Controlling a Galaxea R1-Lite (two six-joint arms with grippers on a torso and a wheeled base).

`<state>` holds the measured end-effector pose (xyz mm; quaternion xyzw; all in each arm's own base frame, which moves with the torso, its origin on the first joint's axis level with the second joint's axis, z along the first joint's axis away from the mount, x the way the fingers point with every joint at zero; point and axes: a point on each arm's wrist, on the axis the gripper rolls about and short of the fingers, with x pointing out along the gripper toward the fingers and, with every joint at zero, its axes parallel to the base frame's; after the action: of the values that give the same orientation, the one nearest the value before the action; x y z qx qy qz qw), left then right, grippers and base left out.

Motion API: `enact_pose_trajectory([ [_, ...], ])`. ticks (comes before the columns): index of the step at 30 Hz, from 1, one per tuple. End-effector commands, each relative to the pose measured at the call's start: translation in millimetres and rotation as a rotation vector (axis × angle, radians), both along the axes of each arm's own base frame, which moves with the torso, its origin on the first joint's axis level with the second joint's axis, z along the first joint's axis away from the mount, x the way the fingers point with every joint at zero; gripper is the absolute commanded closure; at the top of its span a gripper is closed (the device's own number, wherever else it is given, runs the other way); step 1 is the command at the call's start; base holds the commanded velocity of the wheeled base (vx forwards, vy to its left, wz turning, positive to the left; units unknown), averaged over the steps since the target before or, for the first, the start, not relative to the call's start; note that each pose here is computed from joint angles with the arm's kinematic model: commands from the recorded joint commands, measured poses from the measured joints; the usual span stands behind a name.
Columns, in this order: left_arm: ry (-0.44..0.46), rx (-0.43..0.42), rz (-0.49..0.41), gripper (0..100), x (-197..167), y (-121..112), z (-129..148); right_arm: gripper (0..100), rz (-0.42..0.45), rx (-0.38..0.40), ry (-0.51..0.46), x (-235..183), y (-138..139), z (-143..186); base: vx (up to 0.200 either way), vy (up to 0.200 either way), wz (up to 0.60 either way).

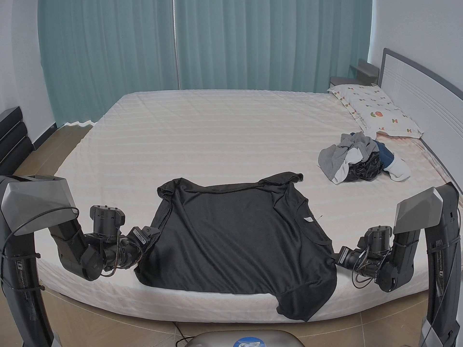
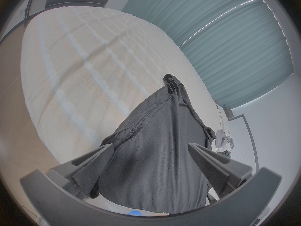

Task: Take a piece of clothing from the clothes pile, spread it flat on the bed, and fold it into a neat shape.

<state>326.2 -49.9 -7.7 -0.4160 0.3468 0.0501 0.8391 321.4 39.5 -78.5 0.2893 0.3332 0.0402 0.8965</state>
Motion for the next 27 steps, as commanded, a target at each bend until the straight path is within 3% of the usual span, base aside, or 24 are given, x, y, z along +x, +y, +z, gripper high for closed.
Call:
enact_pose_trajectory([
  [1, 0.002, 0.000, -0.003, 0, -0.3, -0.1, -0.1, 100, -0.012, -0.013, 0.030, -14.0, -7.6, 6.1, 0.000, 0.000, 0.00],
  [6, 0.007, 0.018, -0.017, 0, -0.7, 0.0, -2.0, 100, -0.019, -0.039, 0.053, -25.2, -16.8, 9.9, 0.000, 0.000, 0.00],
  [9, 0.027, 0.061, -0.052, 0, -6.5, 0.8, -7.0, 100, 0.018, -0.104, 0.062, -42.0, -28.2, 12.9, 0.000, 0.000, 0.00],
  [21, 0.059, 0.117, -0.075, 0, -8.6, 8.6, -10.8, 100, 0.029, -0.143, 0.050, -47.3, -37.0, 11.4, 0.000, 0.000, 0.00],
  [22, 0.059, 0.118, -0.076, 0, -8.6, 8.6, -10.8, 0, 0.035, -0.138, 0.046, -47.4, -36.8, 11.8, 0.000, 0.000, 0.00],
  [27, 0.068, 0.150, -0.092, 0, -9.3, 8.9, -15.1, 0, 0.050, -0.113, 0.042, -46.9, -36.2, 12.1, 0.000, 0.000, 0.00],
])
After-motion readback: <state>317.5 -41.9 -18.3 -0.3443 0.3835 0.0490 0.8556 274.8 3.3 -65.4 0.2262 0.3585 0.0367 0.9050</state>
